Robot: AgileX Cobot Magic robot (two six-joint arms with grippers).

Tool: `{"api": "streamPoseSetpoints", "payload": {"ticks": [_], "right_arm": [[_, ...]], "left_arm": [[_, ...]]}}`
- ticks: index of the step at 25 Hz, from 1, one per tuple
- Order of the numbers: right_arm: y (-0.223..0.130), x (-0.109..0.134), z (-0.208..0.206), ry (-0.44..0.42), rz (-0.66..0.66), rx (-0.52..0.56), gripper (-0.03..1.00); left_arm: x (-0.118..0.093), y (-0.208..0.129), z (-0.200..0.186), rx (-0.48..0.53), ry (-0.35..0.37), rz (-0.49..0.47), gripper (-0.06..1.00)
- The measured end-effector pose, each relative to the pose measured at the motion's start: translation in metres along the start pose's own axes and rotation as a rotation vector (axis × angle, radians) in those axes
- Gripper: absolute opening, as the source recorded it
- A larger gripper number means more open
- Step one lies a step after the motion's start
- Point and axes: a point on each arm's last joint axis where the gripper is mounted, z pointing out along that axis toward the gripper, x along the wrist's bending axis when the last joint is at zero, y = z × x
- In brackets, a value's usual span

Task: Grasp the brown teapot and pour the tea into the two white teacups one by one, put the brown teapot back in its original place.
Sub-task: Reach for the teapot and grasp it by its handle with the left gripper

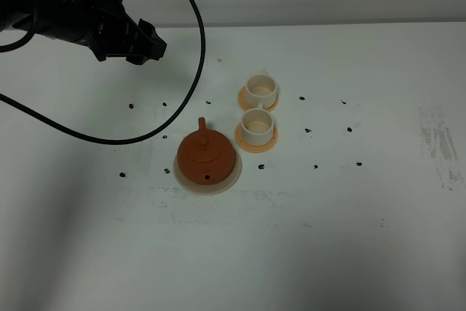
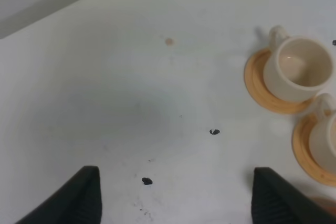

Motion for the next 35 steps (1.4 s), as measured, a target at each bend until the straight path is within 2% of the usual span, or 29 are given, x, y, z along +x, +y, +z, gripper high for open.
{"api": "streamPoseSetpoints", "payload": {"ticks": [11, 21, 24, 28, 31, 35], "right_arm": [[0.000, 0.000, 0.000, 0.002, 0.002, 0.000, 0.41], [0.000, 0.001, 0.000, 0.007, 0.005, -0.002, 0.41], [0.000, 0.001, 0.000, 0.007, 0.005, -0.002, 0.41], [0.000, 0.001, 0.000, 0.007, 0.005, -0.002, 0.41], [0.000, 0.001, 0.000, 0.007, 0.005, -0.002, 0.41], [0.000, 0.001, 0.000, 0.007, 0.005, -0.002, 0.41]], "left_arm": [[0.000, -0.001, 0.000, 0.010, 0.003, 0.020, 0.58], [-0.020, 0.003, 0.004, 0.009, -0.032, 0.048, 0.58], [-0.024, 0.000, 0.004, 0.053, -0.059, 0.042, 0.58], [-0.036, -0.009, 0.016, 0.135, -0.055, 0.046, 0.58], [-0.052, -0.012, 0.026, 0.171, -0.070, 0.012, 0.58], [-0.068, -0.019, 0.040, 0.212, -0.080, -0.088, 0.58]]}}
